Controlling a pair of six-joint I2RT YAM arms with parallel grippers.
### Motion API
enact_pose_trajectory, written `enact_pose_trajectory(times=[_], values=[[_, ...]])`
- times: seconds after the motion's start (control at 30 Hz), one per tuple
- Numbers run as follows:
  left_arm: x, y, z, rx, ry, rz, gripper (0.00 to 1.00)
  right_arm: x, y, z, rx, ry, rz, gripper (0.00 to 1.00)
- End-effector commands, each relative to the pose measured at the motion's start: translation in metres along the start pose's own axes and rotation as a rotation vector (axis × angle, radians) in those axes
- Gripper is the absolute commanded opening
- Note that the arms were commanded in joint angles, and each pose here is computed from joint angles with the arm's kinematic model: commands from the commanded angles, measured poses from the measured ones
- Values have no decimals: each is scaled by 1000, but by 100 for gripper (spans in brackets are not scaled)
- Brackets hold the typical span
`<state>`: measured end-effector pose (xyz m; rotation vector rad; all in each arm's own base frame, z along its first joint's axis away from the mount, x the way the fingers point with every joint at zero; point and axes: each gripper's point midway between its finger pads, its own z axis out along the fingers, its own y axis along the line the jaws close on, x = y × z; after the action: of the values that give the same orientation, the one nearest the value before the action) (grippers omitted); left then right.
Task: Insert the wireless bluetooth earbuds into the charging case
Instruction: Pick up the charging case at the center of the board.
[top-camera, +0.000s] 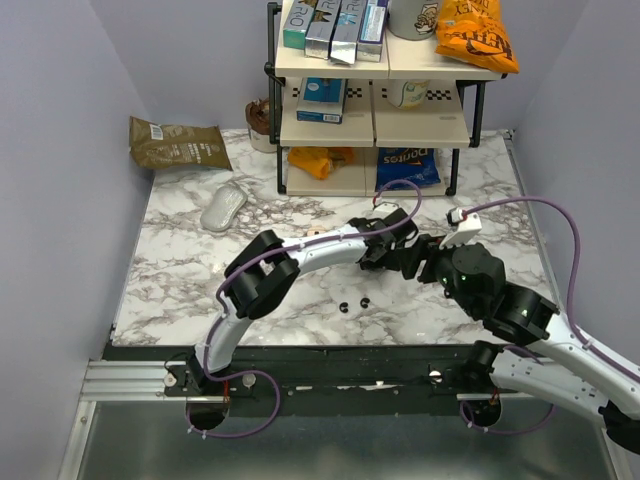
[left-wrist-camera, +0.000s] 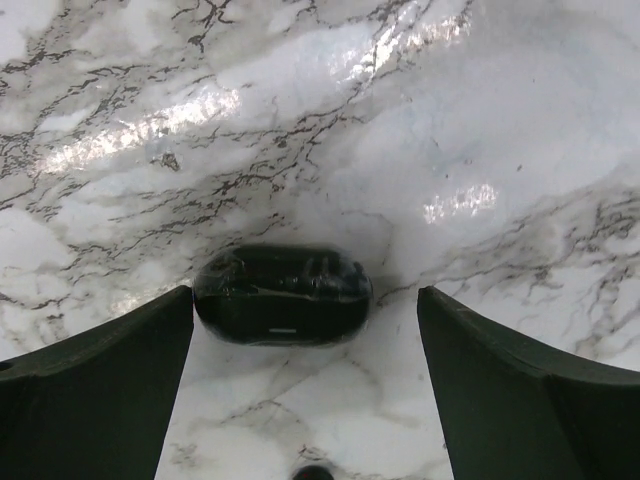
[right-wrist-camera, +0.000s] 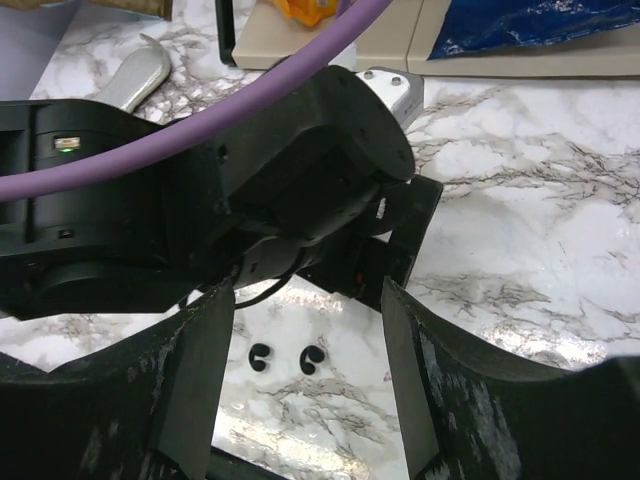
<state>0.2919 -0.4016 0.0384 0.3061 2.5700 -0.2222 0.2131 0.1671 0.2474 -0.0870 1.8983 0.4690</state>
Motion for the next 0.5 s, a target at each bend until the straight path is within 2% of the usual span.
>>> enact_pose_trajectory(times=[0.0,0.47], values=[[16,17,12,-138,49,-69,99,7,-3,-3,-5,14,0,69],[28,20,18,-121,66,-64,98,8,-5,-6,-8,11,2,69]])
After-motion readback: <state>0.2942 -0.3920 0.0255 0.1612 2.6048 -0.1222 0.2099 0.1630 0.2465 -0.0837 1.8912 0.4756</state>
